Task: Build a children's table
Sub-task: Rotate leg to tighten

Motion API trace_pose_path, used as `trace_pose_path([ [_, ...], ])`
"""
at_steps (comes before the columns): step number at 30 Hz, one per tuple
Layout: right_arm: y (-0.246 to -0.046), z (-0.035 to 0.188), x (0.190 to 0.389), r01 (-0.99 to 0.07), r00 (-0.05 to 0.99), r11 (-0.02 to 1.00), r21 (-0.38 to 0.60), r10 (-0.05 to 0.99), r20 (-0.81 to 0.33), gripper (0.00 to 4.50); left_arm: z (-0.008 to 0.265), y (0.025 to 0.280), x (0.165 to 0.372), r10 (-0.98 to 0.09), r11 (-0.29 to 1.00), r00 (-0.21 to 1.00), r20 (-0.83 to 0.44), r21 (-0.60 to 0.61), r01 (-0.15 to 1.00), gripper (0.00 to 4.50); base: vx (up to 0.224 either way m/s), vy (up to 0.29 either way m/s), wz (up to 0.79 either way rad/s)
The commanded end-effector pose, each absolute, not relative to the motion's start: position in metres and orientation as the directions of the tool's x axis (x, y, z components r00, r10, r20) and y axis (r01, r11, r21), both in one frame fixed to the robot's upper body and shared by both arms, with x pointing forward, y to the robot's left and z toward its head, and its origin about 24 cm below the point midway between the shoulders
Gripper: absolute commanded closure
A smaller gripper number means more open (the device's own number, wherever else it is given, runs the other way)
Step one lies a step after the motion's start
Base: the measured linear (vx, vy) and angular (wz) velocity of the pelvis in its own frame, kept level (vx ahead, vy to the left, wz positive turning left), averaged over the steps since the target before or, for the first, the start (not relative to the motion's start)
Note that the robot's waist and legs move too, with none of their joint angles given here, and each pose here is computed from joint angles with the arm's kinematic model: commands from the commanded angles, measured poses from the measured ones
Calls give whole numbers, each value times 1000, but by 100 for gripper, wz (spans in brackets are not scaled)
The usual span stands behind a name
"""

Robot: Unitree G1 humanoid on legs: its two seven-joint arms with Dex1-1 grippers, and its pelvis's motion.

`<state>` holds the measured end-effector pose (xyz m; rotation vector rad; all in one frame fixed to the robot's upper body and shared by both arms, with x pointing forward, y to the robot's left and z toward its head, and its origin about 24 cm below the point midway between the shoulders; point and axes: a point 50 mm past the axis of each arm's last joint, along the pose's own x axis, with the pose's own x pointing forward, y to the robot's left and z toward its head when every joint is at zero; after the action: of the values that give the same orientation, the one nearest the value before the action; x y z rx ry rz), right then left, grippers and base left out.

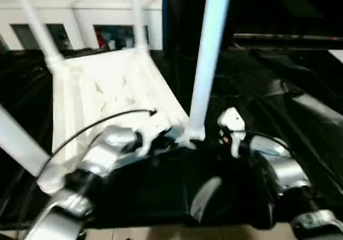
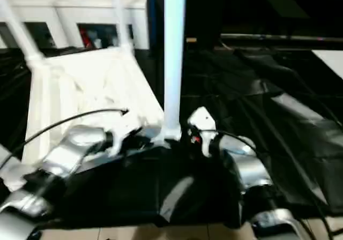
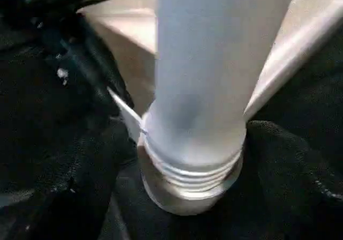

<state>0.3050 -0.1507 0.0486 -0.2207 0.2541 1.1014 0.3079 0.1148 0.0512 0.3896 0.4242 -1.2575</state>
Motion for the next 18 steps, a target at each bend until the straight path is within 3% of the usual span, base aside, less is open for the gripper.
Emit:
trace_pose_path([
  [1,-149,52,303,-916,392,399,-45,867,-308,66,51,106,299,-850,171,158,-503,20,985,450,0,0,0],
  [7,-146,50,298,-941,328,337,-26,889,-319,66,54,106,293,-861,131,113,-496,-2,991,450,0,0,0],
  [8,-145,49,298,-942,325,335,-22,891,-317,92,53,106,293,-860,132,115,-498,-1,991,450,0,0,0],
  [18,-145,47,296,-939,328,345,1,894,-304,169,51,109,296,-839,173,155,-521,14,985,450,0,0,0],
])
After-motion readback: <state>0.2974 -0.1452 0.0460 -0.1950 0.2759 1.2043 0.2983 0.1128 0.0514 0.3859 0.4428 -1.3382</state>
